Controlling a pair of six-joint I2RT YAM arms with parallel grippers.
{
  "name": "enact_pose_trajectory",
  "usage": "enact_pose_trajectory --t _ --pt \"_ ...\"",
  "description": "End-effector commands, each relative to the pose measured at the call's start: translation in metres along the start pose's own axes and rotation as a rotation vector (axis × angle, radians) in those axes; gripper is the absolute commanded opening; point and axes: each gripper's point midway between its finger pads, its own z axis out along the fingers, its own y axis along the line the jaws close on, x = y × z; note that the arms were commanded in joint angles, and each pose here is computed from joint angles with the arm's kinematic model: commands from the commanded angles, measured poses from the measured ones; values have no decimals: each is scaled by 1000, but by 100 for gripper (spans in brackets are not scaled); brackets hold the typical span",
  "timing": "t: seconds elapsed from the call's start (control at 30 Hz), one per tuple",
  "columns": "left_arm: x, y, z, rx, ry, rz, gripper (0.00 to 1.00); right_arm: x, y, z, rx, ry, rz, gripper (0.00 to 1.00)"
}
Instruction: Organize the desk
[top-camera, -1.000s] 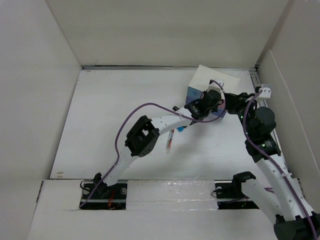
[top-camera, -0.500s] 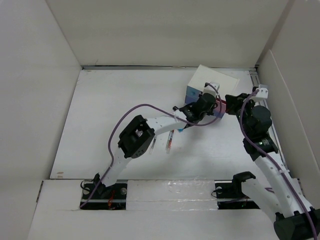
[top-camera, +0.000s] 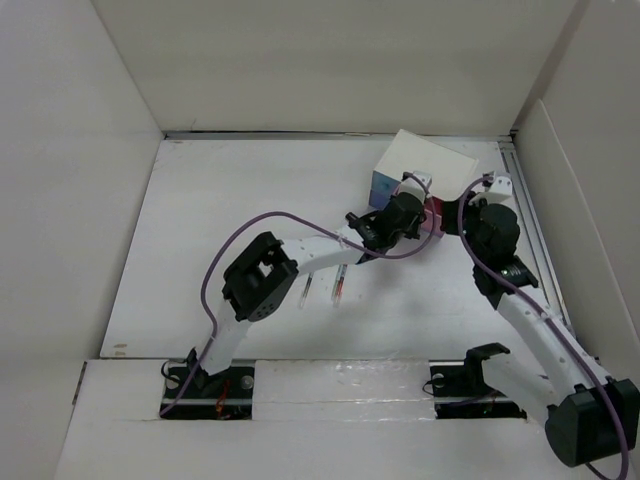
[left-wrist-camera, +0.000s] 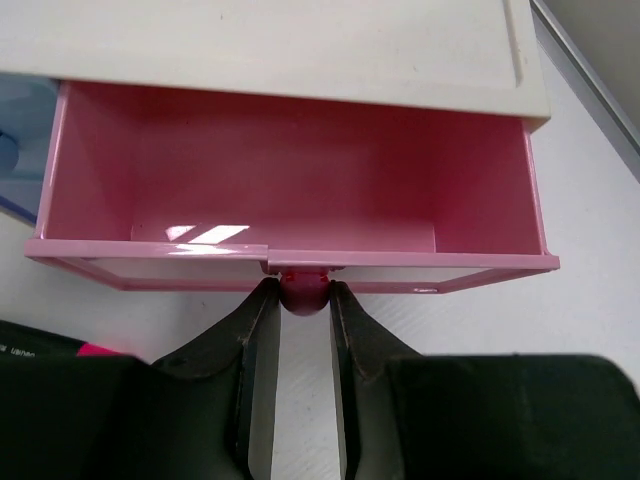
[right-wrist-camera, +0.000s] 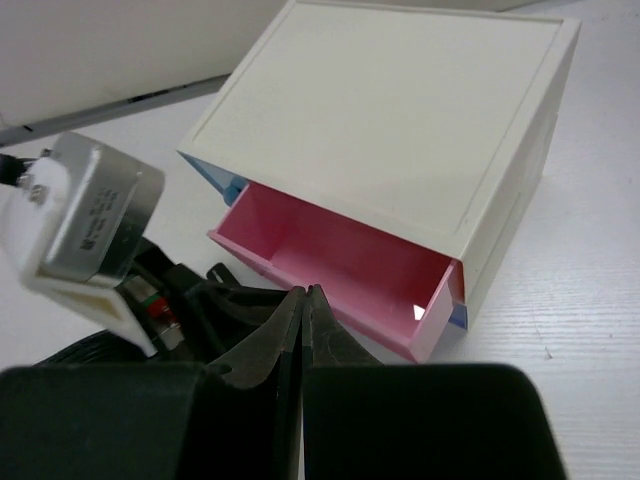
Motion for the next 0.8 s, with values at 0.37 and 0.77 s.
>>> enact_pose_trajectory --t 0.37,0.77 --pt "-34 -5 -51 55 -86 -79 0 18 -18 50 11 95 -4 0" --pt "-21 -1 -60 69 -65 -85 0 18 -20 78 30 104 1 0"
